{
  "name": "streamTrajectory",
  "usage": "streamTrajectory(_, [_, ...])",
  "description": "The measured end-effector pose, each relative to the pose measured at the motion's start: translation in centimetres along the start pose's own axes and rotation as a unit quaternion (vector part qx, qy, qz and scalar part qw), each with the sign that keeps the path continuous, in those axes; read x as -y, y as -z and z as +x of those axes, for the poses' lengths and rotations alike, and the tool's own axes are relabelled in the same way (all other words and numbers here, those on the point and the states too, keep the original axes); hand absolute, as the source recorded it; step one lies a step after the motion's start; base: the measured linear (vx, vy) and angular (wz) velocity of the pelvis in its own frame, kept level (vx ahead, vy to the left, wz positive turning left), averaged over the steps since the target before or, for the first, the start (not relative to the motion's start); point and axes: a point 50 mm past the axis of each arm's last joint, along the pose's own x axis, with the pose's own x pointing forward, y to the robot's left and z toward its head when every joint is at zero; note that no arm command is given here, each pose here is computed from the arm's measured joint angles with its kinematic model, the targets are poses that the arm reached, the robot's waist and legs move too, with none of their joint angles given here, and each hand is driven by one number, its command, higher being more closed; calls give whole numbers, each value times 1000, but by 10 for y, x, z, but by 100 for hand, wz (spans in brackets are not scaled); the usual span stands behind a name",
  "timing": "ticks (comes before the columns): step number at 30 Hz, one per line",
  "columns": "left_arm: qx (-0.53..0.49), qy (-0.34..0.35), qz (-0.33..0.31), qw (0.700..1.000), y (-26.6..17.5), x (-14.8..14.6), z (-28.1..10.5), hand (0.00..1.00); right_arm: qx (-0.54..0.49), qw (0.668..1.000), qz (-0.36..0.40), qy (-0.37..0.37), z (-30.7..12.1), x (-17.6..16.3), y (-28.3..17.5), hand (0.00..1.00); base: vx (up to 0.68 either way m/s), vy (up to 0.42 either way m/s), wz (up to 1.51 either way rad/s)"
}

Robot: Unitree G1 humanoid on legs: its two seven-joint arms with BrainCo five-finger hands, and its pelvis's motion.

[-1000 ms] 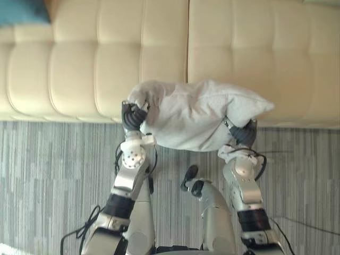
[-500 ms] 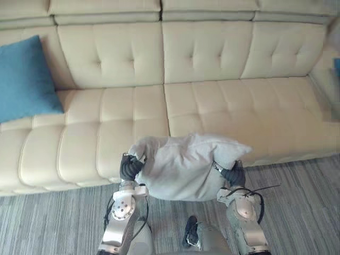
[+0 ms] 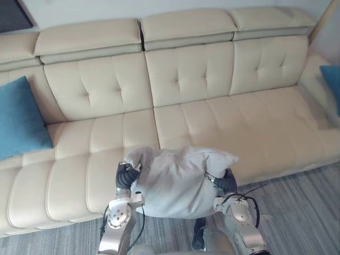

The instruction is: Pick up cushions and gather them together orderly.

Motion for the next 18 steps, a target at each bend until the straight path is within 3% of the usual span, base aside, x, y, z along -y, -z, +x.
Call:
streamTrajectory(7, [11, 12, -9, 1000, -5, 6, 5, 100, 71, 997, 19, 9, 7, 1, -33, 100, 337, 47, 12])
streamTrajectory(11, [24, 28, 24, 999, -12, -2, 9, 100, 52, 997, 48, 22, 8, -7, -24, 100, 236, 155, 13])
streamTrajectory(18, [11, 24, 19, 999, -7, -10, -4, 100, 31, 999, 27, 13, 8, -8, -14, 100, 60, 38, -22])
